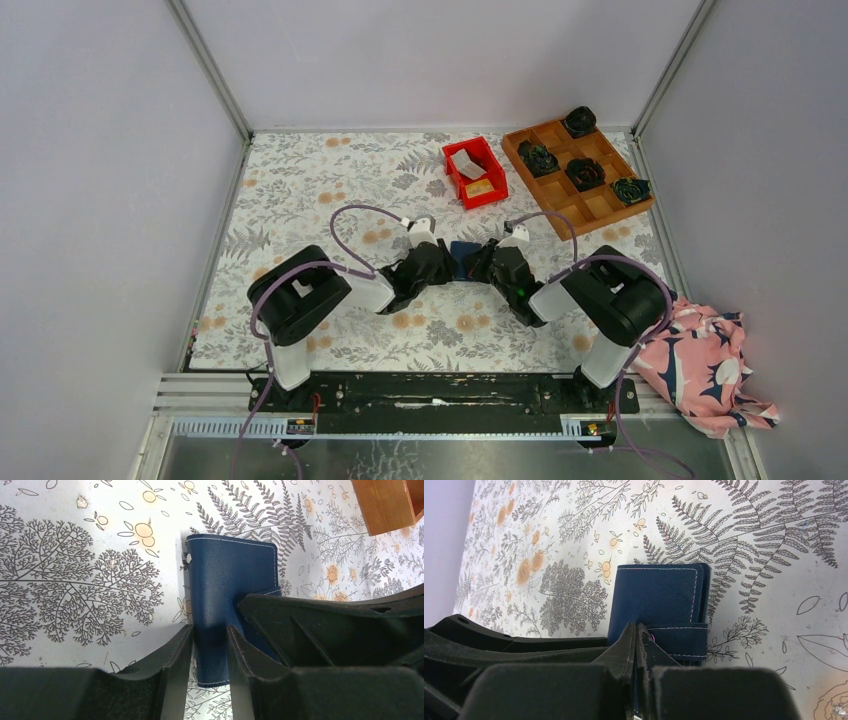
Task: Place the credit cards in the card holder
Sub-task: Close the card holder at the center of the board.
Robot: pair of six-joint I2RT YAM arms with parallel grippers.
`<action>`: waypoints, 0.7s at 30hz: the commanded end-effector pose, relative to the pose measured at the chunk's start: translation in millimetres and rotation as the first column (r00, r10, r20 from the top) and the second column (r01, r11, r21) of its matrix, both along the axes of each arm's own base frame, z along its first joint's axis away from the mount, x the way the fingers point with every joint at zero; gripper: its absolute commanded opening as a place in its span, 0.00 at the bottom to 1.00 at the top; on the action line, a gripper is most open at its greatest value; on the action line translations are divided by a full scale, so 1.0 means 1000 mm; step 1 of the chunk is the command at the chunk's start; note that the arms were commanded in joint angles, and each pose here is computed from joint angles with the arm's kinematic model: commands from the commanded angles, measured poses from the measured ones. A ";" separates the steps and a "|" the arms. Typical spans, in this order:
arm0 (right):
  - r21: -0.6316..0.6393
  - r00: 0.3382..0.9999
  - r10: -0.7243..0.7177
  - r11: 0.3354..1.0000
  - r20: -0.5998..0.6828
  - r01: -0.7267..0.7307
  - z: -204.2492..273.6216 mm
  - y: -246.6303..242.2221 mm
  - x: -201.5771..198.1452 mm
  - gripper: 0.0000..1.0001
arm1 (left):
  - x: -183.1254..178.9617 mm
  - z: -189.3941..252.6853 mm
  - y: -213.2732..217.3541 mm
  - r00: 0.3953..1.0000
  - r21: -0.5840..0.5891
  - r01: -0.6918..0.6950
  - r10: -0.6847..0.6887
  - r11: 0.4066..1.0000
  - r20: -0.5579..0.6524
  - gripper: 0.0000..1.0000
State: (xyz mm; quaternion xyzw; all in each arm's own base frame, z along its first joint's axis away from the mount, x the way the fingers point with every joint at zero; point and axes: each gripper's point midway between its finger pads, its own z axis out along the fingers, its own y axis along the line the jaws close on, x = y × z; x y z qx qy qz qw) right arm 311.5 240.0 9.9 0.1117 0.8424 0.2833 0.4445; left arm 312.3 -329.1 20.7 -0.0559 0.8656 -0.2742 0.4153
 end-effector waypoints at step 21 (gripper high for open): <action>-0.327 0.986 0.140 0.931 -0.088 -0.161 0.041 -0.015 -0.014 0.44 | 0.006 0.057 0.019 0.988 0.004 -0.060 0.059 0.998 0.139 0.50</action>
